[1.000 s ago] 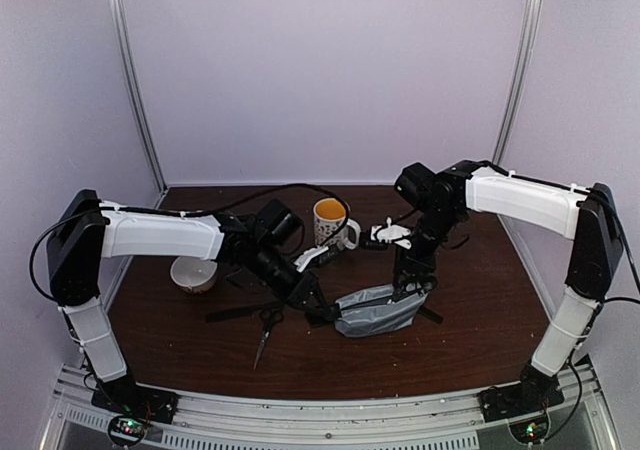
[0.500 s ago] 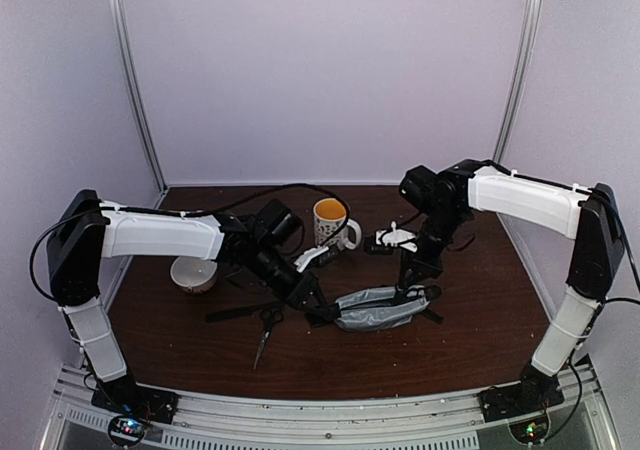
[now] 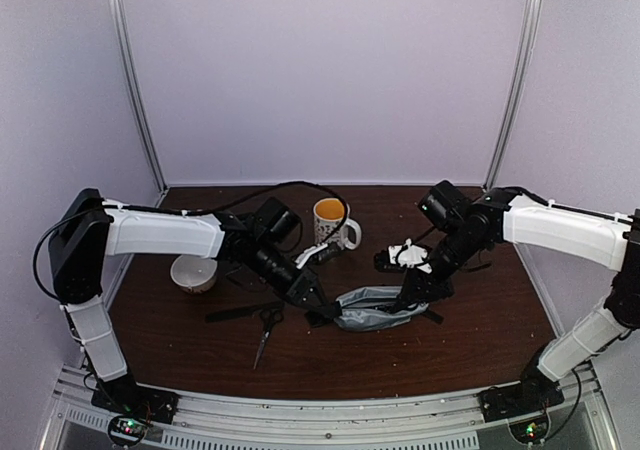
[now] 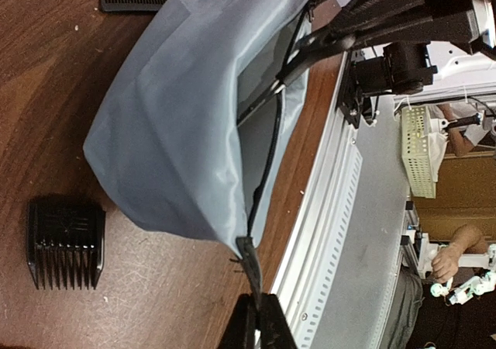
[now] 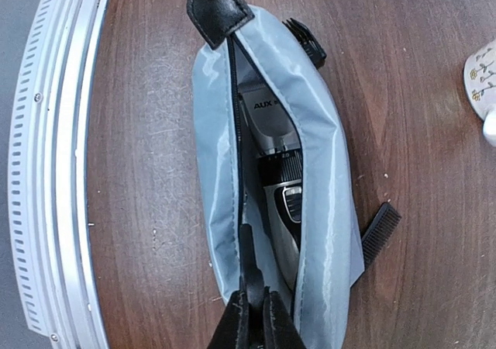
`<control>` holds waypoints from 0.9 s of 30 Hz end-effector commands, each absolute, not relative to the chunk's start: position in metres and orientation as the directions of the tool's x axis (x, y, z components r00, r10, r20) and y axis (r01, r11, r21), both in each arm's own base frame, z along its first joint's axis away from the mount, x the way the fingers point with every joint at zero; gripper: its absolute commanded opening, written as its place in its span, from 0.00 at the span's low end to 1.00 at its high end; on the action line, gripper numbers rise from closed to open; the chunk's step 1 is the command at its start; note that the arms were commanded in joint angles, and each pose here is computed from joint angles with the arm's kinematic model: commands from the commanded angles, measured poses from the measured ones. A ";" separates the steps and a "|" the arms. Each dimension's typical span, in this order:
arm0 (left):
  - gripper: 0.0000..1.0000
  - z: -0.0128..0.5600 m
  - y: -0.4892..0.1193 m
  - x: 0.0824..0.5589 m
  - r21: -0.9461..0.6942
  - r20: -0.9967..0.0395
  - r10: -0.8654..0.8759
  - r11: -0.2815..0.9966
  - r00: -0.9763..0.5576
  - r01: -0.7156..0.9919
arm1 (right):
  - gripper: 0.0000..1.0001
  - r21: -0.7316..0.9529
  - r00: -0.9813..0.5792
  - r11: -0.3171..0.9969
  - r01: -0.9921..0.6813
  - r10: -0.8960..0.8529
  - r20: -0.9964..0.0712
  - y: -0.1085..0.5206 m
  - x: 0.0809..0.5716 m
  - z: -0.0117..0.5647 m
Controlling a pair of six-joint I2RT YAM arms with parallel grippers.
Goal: Sort the hair-cutting tools
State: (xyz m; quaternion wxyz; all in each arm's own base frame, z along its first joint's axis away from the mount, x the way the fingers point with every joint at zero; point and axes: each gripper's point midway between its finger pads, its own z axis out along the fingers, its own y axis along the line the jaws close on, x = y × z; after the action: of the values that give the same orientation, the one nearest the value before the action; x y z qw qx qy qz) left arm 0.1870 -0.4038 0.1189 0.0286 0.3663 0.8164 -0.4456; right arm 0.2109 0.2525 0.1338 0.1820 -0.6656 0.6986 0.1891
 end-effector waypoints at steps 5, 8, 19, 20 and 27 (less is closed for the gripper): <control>0.00 0.121 -0.409 0.183 -0.790 -0.344 0.595 0.234 -0.726 0.567 | 0.00 -0.216 0.165 -0.053 -0.975 -0.822 -0.545 0.268 0.221 0.151; 0.00 0.122 -0.409 0.183 -0.791 -0.337 0.601 0.236 -0.724 0.564 | 0.00 -0.276 0.209 -0.061 -0.959 -0.812 -0.545 0.270 0.226 0.153; 0.00 0.123 -0.405 0.192 -0.792 -0.315 0.591 0.268 -0.743 0.549 | 0.00 -0.301 0.261 -0.114 -0.947 -0.818 -0.512 0.276 0.226 0.128; 0.00 0.123 -0.405 0.192 -0.792 -0.314 0.591 0.270 -0.744 0.548 | 0.00 -0.303 0.264 -0.116 -0.946 -0.820 -0.509 0.276 0.225 0.125; 0.00 0.122 -0.403 0.194 -0.791 -0.309 0.585 0.280 -0.750 0.544 | 0.21 -0.329 0.246 -0.092 -0.940 -0.850 -0.466 0.270 0.229 0.115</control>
State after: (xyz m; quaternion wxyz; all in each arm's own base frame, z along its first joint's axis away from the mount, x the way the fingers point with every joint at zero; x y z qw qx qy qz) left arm 0.1882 -0.3983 0.1142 -0.0300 0.3456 0.8097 -0.4733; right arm 0.2197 0.2744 0.1228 0.2826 -0.7396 0.6006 0.1117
